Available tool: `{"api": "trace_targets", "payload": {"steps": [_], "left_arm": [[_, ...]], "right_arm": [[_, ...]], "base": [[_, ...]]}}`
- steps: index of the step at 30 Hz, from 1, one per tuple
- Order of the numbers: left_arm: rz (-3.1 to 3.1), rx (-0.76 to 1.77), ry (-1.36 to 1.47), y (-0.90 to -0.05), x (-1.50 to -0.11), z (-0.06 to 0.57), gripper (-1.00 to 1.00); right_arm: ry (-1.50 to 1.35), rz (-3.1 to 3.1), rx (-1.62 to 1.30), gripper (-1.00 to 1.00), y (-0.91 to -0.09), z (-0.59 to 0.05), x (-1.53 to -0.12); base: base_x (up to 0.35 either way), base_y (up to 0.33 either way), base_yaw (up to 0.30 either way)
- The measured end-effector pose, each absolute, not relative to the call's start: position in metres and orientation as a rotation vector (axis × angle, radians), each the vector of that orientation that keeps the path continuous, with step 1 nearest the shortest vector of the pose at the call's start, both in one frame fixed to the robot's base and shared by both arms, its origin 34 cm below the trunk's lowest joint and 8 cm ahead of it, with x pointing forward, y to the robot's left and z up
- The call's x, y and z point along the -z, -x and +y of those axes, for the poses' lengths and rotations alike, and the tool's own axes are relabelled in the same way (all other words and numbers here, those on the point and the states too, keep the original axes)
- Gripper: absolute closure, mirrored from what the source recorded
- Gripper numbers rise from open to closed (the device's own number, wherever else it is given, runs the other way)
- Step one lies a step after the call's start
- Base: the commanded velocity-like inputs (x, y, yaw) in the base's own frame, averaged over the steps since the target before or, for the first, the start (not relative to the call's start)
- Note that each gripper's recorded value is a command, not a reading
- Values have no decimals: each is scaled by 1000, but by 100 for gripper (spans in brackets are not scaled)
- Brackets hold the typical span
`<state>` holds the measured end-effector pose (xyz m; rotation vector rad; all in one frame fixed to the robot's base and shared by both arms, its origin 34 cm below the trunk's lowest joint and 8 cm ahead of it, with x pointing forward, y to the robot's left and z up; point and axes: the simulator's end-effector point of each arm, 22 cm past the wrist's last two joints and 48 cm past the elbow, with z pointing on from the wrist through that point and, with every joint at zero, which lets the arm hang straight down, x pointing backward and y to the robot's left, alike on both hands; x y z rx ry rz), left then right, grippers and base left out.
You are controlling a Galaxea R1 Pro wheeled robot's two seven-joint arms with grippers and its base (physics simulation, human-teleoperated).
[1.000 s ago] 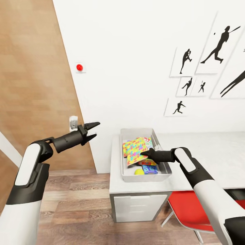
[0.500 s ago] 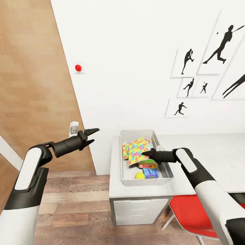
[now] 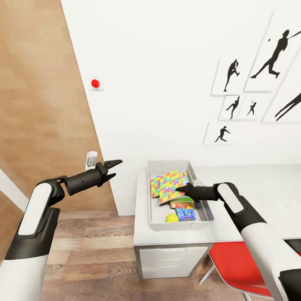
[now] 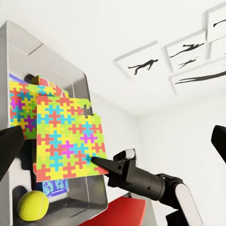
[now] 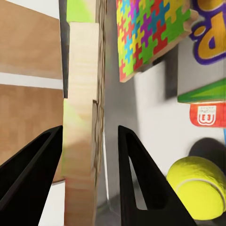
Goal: Put all the toys in the child's room - the three board games (two on the bed and one on the table), the two jigsaw puzzles on the table, and the tennis ball on the table - inside the toy box on the table in the child's room.
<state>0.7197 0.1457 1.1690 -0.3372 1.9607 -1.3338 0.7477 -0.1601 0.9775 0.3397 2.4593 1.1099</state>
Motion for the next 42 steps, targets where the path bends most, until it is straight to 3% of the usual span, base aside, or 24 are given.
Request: {"api": "trace_targets", "payload": {"steps": [42], "left_arm": [[2009,1343,366,-724,-1138,141,-100]], "right_arm": [[-368,2474,-1126,100,-749,-149,-950]], "base": [[1,0,0]]}}
